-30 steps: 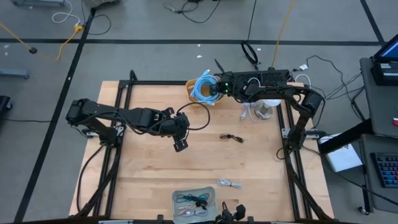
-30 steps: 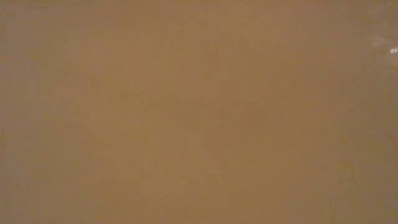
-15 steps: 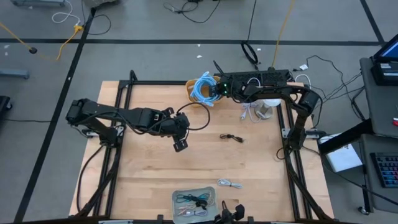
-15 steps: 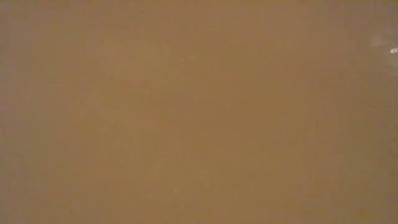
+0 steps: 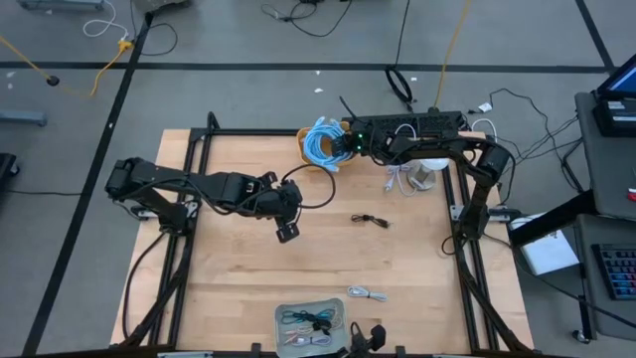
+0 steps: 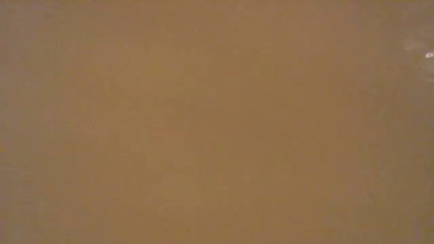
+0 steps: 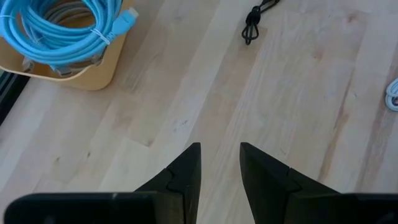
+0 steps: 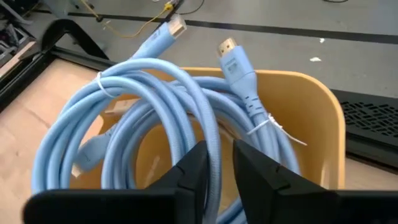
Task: Pick & Place USB Port
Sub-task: Put the HDMI cable into the yellow bin
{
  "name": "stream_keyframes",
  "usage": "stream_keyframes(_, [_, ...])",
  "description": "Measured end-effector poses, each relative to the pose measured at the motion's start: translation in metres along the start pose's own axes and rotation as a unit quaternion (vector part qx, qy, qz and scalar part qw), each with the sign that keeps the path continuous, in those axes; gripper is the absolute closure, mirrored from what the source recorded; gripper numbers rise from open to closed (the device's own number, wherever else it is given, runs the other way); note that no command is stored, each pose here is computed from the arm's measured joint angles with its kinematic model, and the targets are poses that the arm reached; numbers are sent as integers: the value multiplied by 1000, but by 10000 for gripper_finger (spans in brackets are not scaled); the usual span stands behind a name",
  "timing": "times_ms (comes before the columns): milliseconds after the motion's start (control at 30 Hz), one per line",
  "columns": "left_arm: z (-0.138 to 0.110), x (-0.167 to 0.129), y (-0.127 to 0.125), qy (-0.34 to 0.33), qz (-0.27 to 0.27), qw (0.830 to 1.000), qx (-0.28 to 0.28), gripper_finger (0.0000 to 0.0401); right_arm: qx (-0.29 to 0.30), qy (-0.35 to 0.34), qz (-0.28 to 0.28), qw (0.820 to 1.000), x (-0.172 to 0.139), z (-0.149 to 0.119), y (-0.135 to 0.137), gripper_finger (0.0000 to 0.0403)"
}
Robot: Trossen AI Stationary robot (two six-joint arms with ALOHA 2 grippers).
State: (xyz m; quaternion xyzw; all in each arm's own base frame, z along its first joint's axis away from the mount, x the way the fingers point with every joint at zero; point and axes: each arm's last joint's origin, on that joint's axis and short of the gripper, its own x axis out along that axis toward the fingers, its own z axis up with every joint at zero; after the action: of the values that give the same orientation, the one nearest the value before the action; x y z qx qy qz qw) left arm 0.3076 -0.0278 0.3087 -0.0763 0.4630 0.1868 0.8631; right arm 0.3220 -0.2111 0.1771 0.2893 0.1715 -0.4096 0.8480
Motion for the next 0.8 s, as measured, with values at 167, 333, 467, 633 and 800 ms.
stream_keyframes(167, [-1,0,-1,2,0,1000,2,286,4,0,-2,1000,0,0,0,298])
stream_keyframes(333, [-2,-1,-3,2,-3,1000,6,286,20,-9,-25,999,0,0,-2,277])
stream_keyframes(467, [-3,-2,-4,4,-3,1000,7,286,32,-7,-47,998,0,-2,-4,278])
stream_keyframes(633, [-5,-2,-5,10,-1,1000,4,286,32,-9,-47,998,0,-1,-4,286])
stream_keyframes(800, [-5,-2,-5,11,0,1000,4,286,15,-12,-43,999,-2,1,-3,277])
